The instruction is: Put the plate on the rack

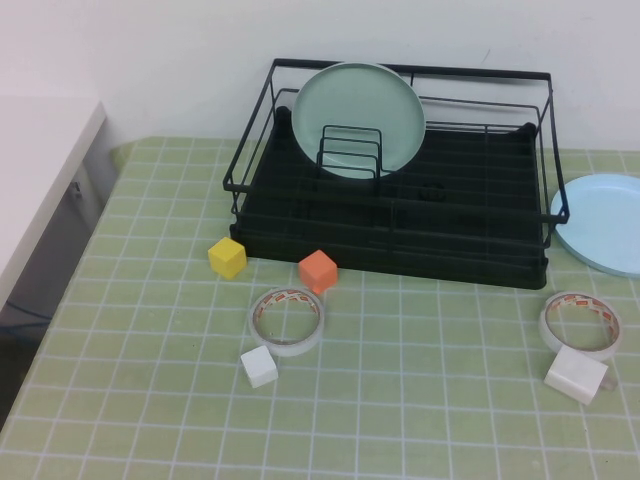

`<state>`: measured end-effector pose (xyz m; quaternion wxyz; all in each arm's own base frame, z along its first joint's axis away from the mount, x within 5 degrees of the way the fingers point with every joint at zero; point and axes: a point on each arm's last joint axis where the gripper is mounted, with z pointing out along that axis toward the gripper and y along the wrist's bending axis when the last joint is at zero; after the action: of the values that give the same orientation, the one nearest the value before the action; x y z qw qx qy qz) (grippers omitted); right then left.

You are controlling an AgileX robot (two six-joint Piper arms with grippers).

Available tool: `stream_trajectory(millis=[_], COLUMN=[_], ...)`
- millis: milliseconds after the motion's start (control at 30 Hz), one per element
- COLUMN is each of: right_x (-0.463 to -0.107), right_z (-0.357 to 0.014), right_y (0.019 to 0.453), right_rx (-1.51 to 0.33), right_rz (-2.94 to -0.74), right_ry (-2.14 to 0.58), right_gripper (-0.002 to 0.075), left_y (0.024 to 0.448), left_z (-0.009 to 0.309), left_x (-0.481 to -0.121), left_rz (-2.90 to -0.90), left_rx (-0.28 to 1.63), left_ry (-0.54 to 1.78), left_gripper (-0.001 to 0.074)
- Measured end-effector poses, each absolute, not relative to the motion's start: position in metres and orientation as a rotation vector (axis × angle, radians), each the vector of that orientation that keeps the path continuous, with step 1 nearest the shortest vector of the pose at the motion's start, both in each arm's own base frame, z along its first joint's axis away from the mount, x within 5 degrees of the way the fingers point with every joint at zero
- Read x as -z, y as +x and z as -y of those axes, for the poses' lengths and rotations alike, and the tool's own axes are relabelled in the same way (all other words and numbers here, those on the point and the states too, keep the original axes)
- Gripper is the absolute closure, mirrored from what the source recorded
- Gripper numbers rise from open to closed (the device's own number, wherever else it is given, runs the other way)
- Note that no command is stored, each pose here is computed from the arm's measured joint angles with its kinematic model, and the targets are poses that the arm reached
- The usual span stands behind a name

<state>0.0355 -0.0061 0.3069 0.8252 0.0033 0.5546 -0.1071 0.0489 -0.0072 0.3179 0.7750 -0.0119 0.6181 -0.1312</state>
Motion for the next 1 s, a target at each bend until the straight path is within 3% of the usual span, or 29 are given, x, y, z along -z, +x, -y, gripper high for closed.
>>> stream_trajectory(millis=[200, 467, 633, 800, 1000], right_x=[-0.307, -0.267, -0.242, -0.229, -0.230], right_z=[-0.001, -0.003, 0.003, 0.009, 0.018], right_y=[0.069, 0.115, 0.144, 0.179, 0.235], right_rx=[0.137, -0.090, -0.101, -0.094, -0.040], right_rz=[-1.674, -2.315, -2.622, -2.753, -2.610], right_ry=[-0.132, -0.087, -0.081, -0.055, 0.008], right_gripper=[0.0727, 0.0727, 0.0727, 0.0728, 0.0727], left_y=[0.067, 0.078, 0.085, 0.090, 0.092], left_z=[0.011, 0.013, 0.014, 0.018, 0.030], left_x=[-0.302, -0.258, -0.248, -0.245, -0.235], left_rz=[-1.479, -1.685, -1.791, -1.905, -2.068], left_rx=[0.337, 0.504, 0.545, 0.543, 0.581], left_ry=[-0.073, -0.296, -0.396, -0.404, -0.326], left_gripper=[0.0736, 0.0736, 0.0736, 0.0736, 0.0736])
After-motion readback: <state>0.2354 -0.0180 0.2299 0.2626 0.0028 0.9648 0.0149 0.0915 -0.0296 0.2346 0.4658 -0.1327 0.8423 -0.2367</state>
